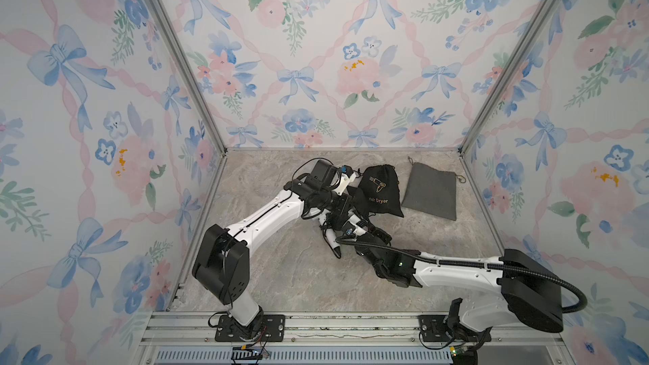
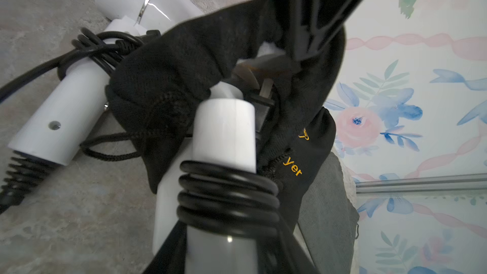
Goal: Pack away hair dryers
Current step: Place the hair dryer in the drawstring bag.
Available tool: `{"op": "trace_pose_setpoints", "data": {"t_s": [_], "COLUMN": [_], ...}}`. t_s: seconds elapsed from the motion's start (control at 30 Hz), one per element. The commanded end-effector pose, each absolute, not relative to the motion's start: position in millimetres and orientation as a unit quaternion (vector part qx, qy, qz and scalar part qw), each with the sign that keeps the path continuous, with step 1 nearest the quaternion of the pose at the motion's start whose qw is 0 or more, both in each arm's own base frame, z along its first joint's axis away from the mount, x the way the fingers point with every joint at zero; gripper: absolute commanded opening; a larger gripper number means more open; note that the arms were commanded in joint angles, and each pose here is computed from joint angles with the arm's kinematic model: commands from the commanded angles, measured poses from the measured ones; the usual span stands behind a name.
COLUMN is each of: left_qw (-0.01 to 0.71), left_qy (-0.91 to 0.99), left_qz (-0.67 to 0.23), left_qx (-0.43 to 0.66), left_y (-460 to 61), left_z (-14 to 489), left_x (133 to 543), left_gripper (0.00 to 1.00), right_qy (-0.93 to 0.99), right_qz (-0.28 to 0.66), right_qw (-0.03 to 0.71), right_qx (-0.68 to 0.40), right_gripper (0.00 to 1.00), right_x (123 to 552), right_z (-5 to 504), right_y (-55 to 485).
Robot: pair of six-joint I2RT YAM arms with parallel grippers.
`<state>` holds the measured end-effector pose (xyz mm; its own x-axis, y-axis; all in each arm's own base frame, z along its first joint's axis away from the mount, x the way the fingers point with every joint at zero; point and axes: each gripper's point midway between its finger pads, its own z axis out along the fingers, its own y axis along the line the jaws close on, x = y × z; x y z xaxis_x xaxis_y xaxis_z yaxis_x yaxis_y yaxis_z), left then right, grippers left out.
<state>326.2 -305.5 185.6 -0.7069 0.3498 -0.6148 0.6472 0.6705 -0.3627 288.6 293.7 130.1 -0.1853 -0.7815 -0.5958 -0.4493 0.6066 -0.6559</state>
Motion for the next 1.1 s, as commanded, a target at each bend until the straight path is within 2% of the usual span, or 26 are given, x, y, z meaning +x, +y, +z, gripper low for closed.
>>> {"op": "trace_pose_setpoints", "data": {"t_s": [0.0,0.33,0.57,1.07], "left_qw": [0.275,0.263,0.244,0.206], "left_qy": [0.860,0.859,0.862,0.890], "left_qz": [-0.312,-0.321,-0.320,-0.292], "left_qx": [0.296,0.300,0.307,0.284], "left_y": [-312.5,-317.9,-326.1,-324.9], "left_z": [206.6,201.7,187.7,142.6], "left_x": [323.4,319.3,313.1,324.6], "left_gripper": [0.06,0.07,0.08,0.06], "right_qy": [0.749,0.737,0.748,0.785], "right_qz": [-0.181,-0.202,-0.187,-0.147], "right_qw": [0.493,0.482,0.490,0.486], "right_qx": [-0.405,-0.429,-0.407,-0.354], "right_gripper": [0.32,0.32,0.33,0.34], "right_x": [291.2,292.0,301.3,321.7], "right_z": [130.8,127.9,136.6,119.6], "right_y": [301.6,316.8,323.2,334.8]}}
